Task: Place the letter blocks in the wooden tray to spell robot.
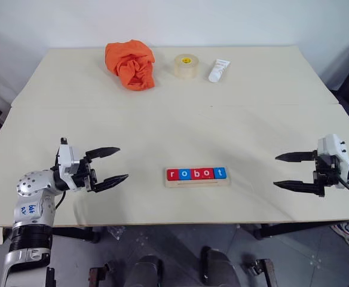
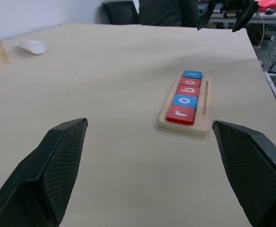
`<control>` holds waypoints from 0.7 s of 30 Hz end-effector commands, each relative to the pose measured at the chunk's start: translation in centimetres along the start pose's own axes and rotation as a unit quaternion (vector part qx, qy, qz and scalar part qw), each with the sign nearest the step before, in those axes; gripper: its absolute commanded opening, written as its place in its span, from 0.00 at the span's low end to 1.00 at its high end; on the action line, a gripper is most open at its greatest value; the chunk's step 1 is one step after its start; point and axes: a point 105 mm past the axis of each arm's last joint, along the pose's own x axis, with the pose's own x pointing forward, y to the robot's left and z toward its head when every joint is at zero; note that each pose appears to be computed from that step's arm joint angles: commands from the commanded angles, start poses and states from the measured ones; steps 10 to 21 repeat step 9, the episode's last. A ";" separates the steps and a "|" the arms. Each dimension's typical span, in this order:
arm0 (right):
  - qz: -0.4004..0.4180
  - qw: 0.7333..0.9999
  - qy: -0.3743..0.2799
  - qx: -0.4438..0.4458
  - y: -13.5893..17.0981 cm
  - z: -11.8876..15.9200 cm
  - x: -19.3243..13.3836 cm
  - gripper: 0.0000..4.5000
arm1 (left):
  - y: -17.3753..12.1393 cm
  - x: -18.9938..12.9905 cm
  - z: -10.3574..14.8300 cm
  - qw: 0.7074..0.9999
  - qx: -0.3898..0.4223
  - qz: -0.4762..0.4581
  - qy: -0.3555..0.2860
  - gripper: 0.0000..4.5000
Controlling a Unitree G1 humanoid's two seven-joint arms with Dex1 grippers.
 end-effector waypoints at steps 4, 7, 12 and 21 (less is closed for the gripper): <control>-0.002 0.999 -0.044 -0.026 -0.6 2.1 -1.0 0.99 | 1.2 -0.4 1.8 0.999 0.029 0.025 -0.031 1.00; -0.007 0.998 -0.062 -0.019 -1.0 2.7 -0.7 0.99 | 1.8 -0.3 2.4 0.997 0.030 0.045 -0.049 1.00; -0.002 0.998 -0.060 -0.021 -0.9 2.6 -0.6 0.99 | 1.5 -0.3 2.4 0.998 0.030 0.038 -0.051 1.00; -0.002 0.998 -0.060 -0.021 -0.9 2.6 -0.6 0.99 | 1.5 -0.3 2.4 0.998 0.030 0.038 -0.051 1.00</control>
